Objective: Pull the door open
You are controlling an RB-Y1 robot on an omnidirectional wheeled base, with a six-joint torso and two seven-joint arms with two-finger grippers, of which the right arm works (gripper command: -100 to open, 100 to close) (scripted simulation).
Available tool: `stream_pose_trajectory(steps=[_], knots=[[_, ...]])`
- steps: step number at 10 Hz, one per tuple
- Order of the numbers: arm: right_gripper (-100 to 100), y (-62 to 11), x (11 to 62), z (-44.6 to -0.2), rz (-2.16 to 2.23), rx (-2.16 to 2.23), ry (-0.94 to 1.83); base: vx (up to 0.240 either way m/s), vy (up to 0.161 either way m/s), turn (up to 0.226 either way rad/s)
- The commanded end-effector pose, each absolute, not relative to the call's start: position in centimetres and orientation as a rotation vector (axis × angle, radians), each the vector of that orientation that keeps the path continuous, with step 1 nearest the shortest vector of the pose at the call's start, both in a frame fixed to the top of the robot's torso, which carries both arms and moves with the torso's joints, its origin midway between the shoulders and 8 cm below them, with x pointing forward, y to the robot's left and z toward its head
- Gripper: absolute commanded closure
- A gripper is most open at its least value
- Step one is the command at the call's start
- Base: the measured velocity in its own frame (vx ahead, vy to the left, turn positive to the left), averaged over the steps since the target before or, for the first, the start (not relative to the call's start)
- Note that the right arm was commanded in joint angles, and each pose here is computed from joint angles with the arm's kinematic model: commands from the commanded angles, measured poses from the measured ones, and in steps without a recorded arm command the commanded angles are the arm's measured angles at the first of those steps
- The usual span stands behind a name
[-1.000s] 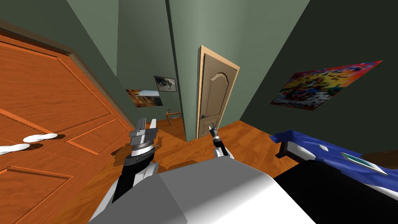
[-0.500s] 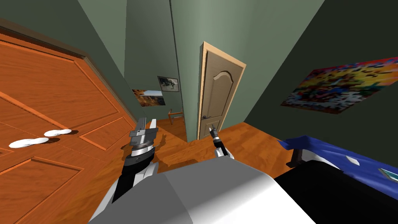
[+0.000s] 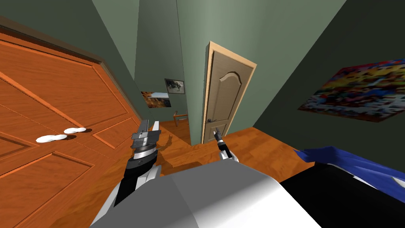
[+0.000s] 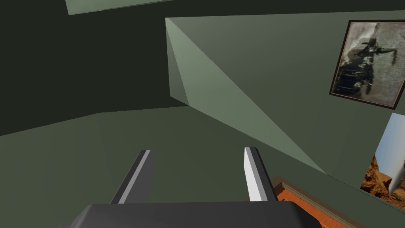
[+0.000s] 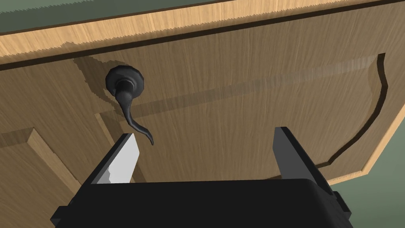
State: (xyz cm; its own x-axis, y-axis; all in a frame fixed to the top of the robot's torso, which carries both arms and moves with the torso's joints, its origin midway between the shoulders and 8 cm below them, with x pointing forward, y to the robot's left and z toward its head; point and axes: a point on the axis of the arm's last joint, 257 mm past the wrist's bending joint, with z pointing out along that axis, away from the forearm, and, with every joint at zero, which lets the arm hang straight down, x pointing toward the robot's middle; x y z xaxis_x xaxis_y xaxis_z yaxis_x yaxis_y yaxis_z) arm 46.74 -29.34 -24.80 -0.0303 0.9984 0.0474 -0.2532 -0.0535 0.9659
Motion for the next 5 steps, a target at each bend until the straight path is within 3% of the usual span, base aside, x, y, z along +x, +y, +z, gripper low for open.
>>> stream_pose_trajectory(steps=[1, 5], knots=[[-100, -30.1, 47.0, -26.0, 1.35, 1.056, 1.031, 0.079, -0.076, 0.115], [-100, -31.9, 47.3, -28.7, 1.291, 1.089, 1.079, 0.068, -0.081, 0.125]])
